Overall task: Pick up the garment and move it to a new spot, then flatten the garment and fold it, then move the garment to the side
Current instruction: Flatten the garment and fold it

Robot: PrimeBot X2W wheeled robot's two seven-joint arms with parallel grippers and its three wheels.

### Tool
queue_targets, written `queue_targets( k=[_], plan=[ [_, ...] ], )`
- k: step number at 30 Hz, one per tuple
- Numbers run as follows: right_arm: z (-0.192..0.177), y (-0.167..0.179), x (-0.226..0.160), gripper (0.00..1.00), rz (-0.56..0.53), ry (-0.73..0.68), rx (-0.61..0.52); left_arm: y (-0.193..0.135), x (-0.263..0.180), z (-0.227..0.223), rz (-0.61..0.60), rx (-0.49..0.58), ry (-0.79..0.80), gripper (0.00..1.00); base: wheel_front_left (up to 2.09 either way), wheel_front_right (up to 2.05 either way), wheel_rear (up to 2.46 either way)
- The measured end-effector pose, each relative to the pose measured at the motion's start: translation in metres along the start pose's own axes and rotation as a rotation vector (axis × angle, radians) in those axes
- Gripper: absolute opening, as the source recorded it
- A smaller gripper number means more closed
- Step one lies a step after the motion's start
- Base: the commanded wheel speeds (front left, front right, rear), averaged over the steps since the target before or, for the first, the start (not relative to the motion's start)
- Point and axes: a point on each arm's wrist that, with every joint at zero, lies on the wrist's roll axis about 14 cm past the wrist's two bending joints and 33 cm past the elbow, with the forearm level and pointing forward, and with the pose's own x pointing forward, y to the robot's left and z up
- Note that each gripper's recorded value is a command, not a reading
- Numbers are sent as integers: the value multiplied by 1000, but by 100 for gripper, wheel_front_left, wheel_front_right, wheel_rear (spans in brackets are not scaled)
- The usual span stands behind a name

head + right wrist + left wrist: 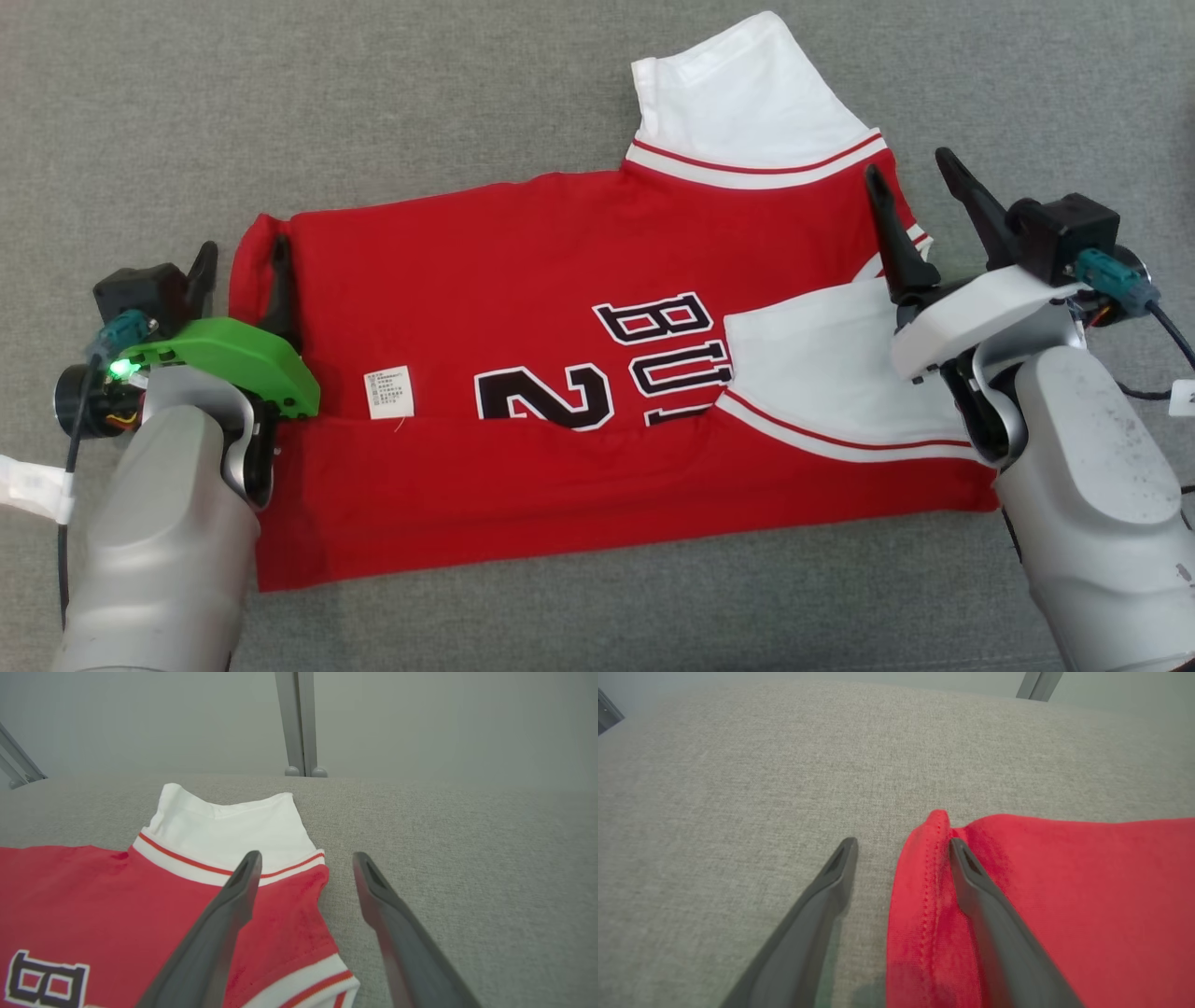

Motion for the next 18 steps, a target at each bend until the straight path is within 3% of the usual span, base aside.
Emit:
queue_targets(
  k=[2, 3, 4, 5, 7, 8, 18],
  plan=[
    [2, 0, 6, 100, 8, 1, -17, -2, 2, -6, -7, 7, 20, 100, 0, 0, 0],
    [3, 1, 10, 100, 15, 4, -27, -1, 2, -8, -6, 9, 28, 95, 0, 0, 0],
    [5, 2, 13, 100, 22, 6, -37, -1, 2, -9, -6, 9, 32, 80, 0, 0, 0],
    [6, 3, 17, 100, 28, 8, -43, 1, 2, -10, -3, 7, 35, 47, 0, 0, 0],
    [7, 7, 26, 100, 42, 20, -53, 2, 2, -9, 0, 4, 35, 5, 0, 0, 0],
    [7, 9, 31, 100, 52, 32, -67, 2, 3, -8, -1, 5, 32, 0, 0, 0, 0],
    [5, 16, 87, 100, 71, 170, -126, -2, 7, 30, -20, -8, -92, 0, 0, 0, 0]
  ],
)
